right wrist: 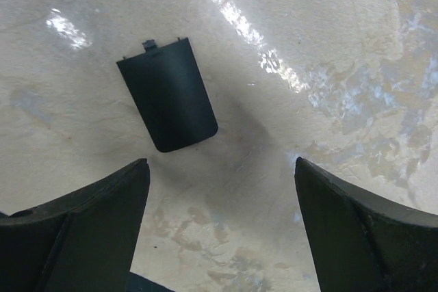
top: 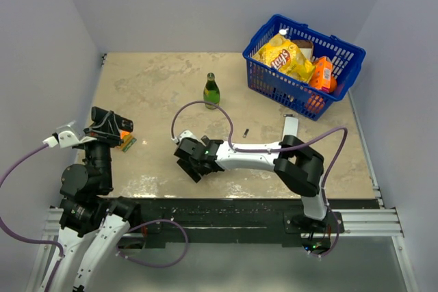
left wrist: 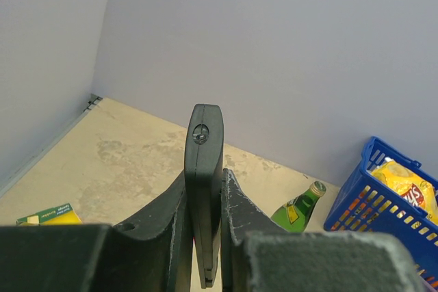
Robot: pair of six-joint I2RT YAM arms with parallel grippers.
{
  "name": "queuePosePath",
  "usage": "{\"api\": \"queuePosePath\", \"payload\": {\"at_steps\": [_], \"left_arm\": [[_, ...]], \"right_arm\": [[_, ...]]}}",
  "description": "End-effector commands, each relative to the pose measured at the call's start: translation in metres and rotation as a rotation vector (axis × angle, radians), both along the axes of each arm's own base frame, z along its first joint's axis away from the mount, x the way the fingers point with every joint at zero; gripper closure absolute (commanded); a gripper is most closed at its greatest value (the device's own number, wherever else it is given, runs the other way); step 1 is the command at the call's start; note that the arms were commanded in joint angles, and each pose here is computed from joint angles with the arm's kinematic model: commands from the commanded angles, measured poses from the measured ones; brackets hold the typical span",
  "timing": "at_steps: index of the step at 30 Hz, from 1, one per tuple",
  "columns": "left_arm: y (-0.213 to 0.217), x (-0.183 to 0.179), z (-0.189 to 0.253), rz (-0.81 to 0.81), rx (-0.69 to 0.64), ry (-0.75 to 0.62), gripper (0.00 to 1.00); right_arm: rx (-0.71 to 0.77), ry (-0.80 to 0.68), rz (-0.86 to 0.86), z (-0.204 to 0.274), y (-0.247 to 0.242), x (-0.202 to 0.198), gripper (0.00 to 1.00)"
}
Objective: Load the batteries into the remote control
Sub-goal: Pick up the battery cover at the center of the board.
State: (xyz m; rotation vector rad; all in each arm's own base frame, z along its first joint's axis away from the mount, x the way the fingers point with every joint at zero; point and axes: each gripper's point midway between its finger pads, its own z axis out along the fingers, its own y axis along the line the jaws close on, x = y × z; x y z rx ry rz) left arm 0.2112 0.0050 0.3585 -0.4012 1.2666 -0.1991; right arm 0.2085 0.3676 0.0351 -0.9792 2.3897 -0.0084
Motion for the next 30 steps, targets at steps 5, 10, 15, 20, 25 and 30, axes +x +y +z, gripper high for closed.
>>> {"api": "queuePosePath", "payload": {"at_steps": [5,10,15,20,25,30], "left_arm": [[-0.003,-0.001,0.012,-0.018,-0.006,-0.049,0.99],[-0.003,-0.002,0.013,-0.019,-0.005,-0.05,0.99],[-0.004,-0.001,0.011,-0.024,-0.003,-0.048,0.99],[-0.004,-0.001,0.012,-0.025,-0.003,-0.052,0.99],[-0.004,-0.002,0.013,-0.027,-0.004,-0.052,0.99],[-0.005,-0.002,0.012,-0.029,-0.005,-0.053,0.99]], "right_arm": [[0.113,0.114,0.109,0.018,0.028,0.005,0.13],[0.08,0.162,0.115,0.005,0.028,0.007,0.17],[0.068,0.184,0.136,0.001,0.03,0.004,0.25],[0.054,0.2,0.164,-0.006,0.032,0.003,0.34],[0.013,0.212,0.17,-0.013,0.03,0.003,0.39],[-0.002,0.257,0.194,-0.019,0.029,-0.006,0.42]]}}
